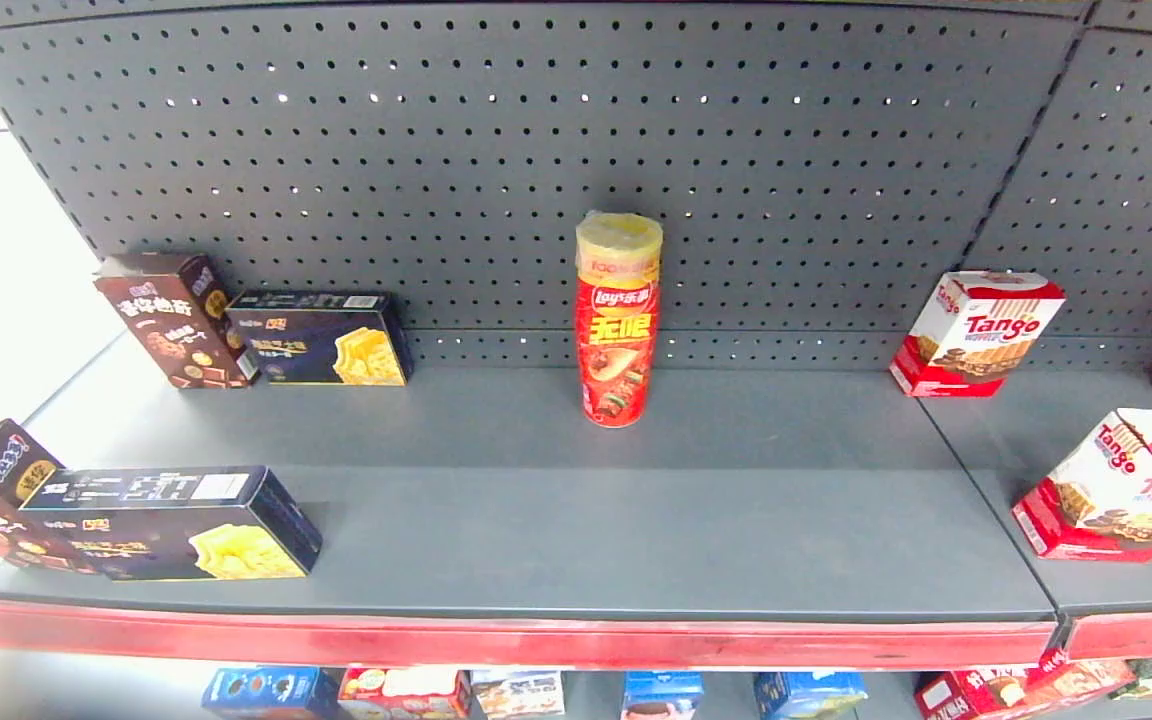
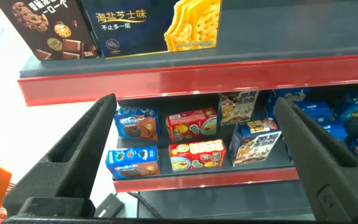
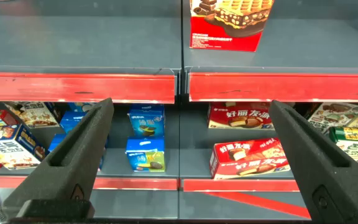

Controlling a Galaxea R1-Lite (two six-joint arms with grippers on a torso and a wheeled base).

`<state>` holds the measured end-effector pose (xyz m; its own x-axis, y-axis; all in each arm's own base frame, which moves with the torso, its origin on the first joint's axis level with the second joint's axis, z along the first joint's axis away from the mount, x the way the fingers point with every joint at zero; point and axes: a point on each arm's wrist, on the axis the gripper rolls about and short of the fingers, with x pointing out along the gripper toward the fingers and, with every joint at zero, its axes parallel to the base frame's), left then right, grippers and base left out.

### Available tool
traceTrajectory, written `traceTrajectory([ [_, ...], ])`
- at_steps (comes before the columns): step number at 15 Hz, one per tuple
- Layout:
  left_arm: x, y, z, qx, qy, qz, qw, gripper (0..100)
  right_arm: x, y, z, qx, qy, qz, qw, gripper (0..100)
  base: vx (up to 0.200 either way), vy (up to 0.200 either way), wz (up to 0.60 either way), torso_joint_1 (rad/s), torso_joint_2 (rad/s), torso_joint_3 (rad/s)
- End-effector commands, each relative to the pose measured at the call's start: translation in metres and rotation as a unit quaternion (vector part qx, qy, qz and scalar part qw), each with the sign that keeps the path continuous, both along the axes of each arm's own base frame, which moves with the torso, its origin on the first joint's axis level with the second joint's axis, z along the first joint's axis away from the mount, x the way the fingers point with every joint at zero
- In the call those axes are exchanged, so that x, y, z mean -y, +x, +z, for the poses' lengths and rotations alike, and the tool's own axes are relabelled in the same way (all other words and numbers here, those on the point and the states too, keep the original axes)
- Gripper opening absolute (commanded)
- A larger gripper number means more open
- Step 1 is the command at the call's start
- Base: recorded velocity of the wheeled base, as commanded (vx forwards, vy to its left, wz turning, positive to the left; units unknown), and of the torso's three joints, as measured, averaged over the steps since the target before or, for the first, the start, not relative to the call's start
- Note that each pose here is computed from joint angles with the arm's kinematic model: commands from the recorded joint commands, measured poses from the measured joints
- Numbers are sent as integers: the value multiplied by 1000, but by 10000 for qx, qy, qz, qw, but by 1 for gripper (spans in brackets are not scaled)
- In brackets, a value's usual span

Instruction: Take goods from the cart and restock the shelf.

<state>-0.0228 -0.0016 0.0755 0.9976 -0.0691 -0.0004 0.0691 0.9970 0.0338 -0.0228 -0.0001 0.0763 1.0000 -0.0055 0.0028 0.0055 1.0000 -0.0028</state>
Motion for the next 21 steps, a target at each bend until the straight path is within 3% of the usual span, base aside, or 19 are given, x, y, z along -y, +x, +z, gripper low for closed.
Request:
traceTrajectory([
  [1,0,0,0,-6,0,1,10000,100,0,0,0,-6,-2,5,10000,100,0,0,0,0,0,0],
  [8,0,0,0,-13,0,1,10000,100,0,0,0,-6,-1,-11,10000,100,0,0,0,0,0,0],
  [21,0,0,0,-5,7,-7,10000,100,0,0,0,-6,-9,-26,10000,100,0,0,600,5,1,1],
])
